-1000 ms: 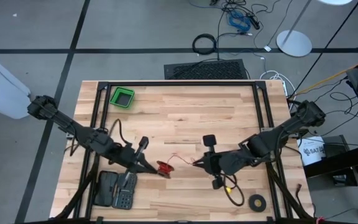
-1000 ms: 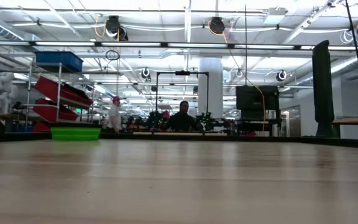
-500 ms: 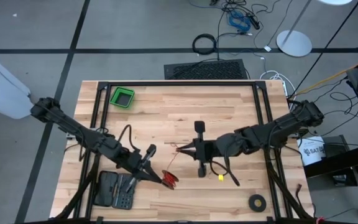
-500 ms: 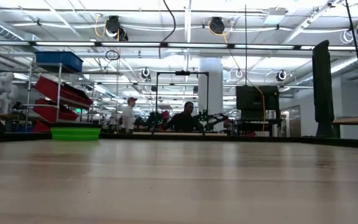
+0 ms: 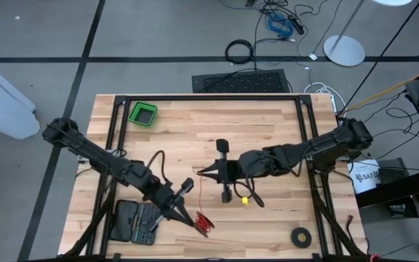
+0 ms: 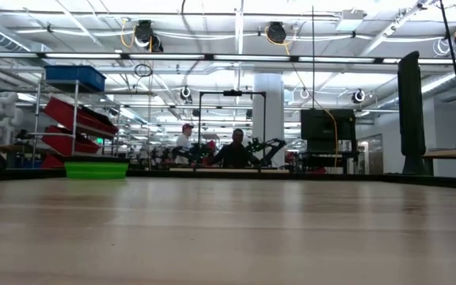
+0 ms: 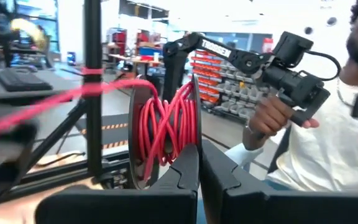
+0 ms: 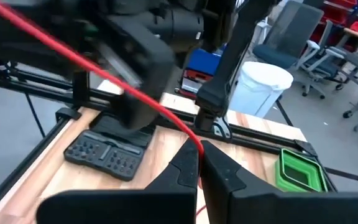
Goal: Coil cords
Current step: Coil the red wire into the spool
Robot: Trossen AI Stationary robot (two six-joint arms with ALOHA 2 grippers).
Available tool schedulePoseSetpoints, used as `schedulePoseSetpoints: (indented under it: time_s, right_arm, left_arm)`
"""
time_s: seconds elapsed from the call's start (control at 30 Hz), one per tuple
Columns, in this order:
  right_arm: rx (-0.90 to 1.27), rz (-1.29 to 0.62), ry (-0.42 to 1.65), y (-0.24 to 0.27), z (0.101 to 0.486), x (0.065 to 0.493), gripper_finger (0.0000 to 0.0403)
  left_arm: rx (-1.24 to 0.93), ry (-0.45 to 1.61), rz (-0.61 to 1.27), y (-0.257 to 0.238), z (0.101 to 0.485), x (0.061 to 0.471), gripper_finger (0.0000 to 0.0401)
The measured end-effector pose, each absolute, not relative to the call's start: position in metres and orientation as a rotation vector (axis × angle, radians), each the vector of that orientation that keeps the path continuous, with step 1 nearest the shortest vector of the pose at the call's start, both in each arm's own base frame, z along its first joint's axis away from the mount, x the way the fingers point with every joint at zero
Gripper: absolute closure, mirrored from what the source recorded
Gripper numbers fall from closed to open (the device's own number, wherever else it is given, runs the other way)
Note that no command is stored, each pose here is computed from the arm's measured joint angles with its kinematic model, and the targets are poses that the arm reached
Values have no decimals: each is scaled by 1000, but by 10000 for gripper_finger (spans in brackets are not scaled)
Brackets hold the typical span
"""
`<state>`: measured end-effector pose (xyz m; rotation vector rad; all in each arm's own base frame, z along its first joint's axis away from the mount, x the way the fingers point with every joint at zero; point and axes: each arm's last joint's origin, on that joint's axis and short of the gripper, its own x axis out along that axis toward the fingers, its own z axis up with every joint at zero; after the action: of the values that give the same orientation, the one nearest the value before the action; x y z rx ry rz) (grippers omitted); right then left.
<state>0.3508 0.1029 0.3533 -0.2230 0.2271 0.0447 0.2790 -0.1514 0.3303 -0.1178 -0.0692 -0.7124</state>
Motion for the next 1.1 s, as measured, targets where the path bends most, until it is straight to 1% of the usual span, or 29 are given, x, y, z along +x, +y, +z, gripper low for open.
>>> schedulePoseSetpoints:
  time_s: [0.2, 0.43, 0.77, 0.83, 1.0, 1.1]
  right_arm:
    - [-192, 51, 267, 108, 335, 364, 403]
    - [-140, 105, 334, 119, 313, 373, 403]
    - [-110, 170, 408, 152, 308, 356, 403]
    - [-108, 173, 427, 155, 306, 354, 403]
    - [-120, 154, 469, 161, 307, 344, 403]
    - [-106, 159, 508, 163, 310, 334, 403]
  left_arm:
    - [-70, -98, -800, -163, 339, 297, 400]
    - [-29, -140, -793, -167, 348, 304, 400]
    - [33, -142, -543, -153, 368, 286, 400]
    - [38, -144, -526, -151, 372, 283, 400]
    - [55, -53, -454, -148, 368, 279, 400]
    - [57, -41, -415, -148, 370, 274, 400]
